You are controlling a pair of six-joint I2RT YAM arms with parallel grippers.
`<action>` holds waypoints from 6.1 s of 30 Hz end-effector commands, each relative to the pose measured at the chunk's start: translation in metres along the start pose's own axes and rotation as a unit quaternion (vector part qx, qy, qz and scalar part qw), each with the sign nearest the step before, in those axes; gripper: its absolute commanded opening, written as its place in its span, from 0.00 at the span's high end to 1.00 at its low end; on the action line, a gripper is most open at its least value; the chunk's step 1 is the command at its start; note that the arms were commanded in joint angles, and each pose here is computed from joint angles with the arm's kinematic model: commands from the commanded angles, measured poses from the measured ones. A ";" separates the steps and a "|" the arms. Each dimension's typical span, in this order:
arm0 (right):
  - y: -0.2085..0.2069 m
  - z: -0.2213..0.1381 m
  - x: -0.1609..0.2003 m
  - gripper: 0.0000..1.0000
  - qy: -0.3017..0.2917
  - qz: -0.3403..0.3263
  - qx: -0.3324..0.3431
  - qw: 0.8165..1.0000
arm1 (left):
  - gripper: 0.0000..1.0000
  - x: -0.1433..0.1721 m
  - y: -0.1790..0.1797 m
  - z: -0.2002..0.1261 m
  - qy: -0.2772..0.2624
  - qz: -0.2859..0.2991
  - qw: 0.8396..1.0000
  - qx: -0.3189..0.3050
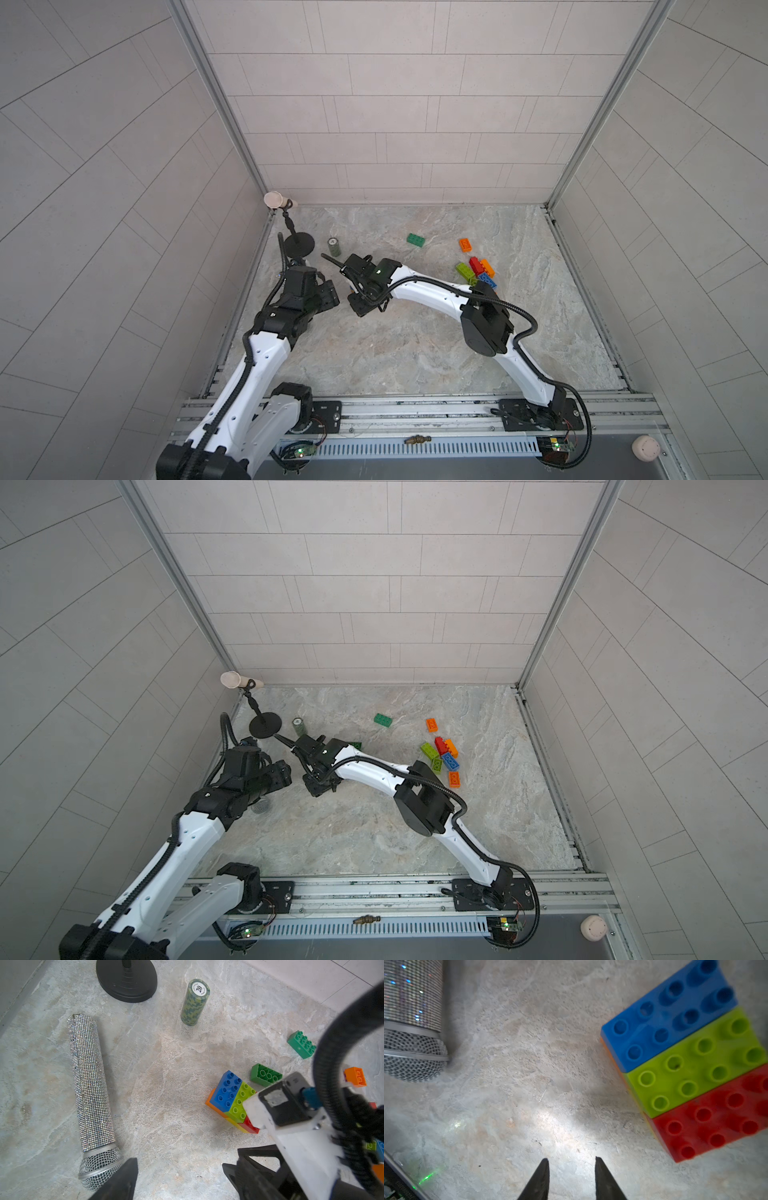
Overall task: Assemble a rectangle with lego
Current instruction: Adjust the lego brick at the center of the board, then pick up the lego brick from the center of the board, then place the lego brick at the center of the board.
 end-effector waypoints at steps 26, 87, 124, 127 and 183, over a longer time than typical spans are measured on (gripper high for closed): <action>-0.037 -0.057 -0.011 0.56 -0.033 0.030 -0.022 0.999 | 0.22 -0.012 -0.007 -0.011 -0.025 0.045 0.999 0.011; -0.178 -0.170 0.052 0.53 -0.059 0.263 -0.118 0.956 | 0.12 0.044 -0.269 0.007 -0.277 0.272 0.812 0.436; -0.150 -0.211 0.068 0.45 -0.061 0.240 -0.236 0.940 | 0.78 0.069 -0.300 -0.007 -0.228 0.318 0.758 0.522; -0.166 -0.220 0.069 0.42 -0.081 0.255 -0.225 0.937 | 0.78 0.076 -0.292 0.002 -0.211 0.326 0.773 0.503; -0.244 -0.120 0.115 0.36 -0.033 0.202 0.064 0.977 | 0.25 0.049 -0.194 0.022 0.012 0.386 0.913 0.131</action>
Point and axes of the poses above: each gripper's point midway between its finger pads, its own z axis out along the fingers, its own y axis along the line the jaws close on, x = y × z, the point moved 2 cm from there along -z, back along the fingers, and after that the axes turned 2 degrees about z, right-handed, at the moved point
